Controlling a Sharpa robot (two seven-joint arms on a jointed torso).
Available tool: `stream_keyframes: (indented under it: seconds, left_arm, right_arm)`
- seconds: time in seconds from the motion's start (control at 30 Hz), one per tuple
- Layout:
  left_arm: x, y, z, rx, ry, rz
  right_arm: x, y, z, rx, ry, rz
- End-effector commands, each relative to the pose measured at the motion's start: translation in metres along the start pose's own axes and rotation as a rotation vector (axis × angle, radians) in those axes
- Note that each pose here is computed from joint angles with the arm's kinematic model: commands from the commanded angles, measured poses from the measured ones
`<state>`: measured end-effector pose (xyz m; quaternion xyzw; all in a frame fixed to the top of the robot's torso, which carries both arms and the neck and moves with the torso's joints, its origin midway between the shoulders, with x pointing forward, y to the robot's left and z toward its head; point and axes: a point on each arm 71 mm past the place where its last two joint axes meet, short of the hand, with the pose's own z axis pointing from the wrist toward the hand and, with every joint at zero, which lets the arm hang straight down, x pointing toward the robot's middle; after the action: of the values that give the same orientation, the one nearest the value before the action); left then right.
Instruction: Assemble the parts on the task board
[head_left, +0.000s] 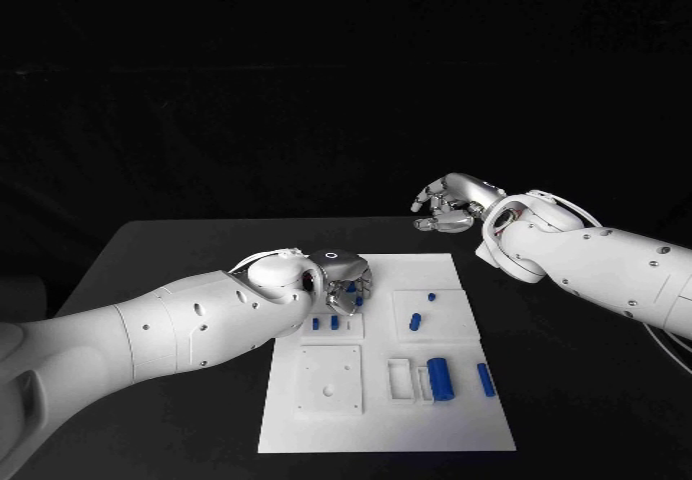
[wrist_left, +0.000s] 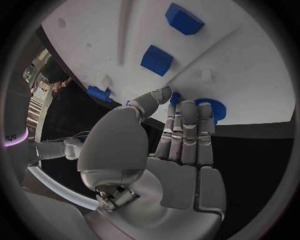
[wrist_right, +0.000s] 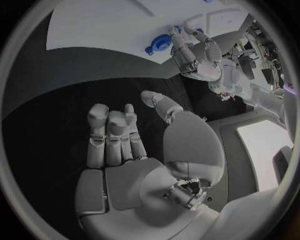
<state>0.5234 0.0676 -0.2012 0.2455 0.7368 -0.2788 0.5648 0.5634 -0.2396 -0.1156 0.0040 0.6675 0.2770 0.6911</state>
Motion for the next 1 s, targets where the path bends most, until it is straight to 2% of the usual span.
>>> stream_keyframes:
  seconds: [0.03, 1.0]
  left_arm:
    - [0.0043, 0.0005, 0.0007, -0.006, 0.021, 0.006]
    - [0.0090, 0.0048, 0.0014, -0.043, 0.058, 0.001]
  right_arm:
    - [0.0006, 0.0019, 0.0002, -0.014, 0.004, 0.000]
    - [0.0009, 0.0022, 0.0005, -0.016, 0.005, 0.001]
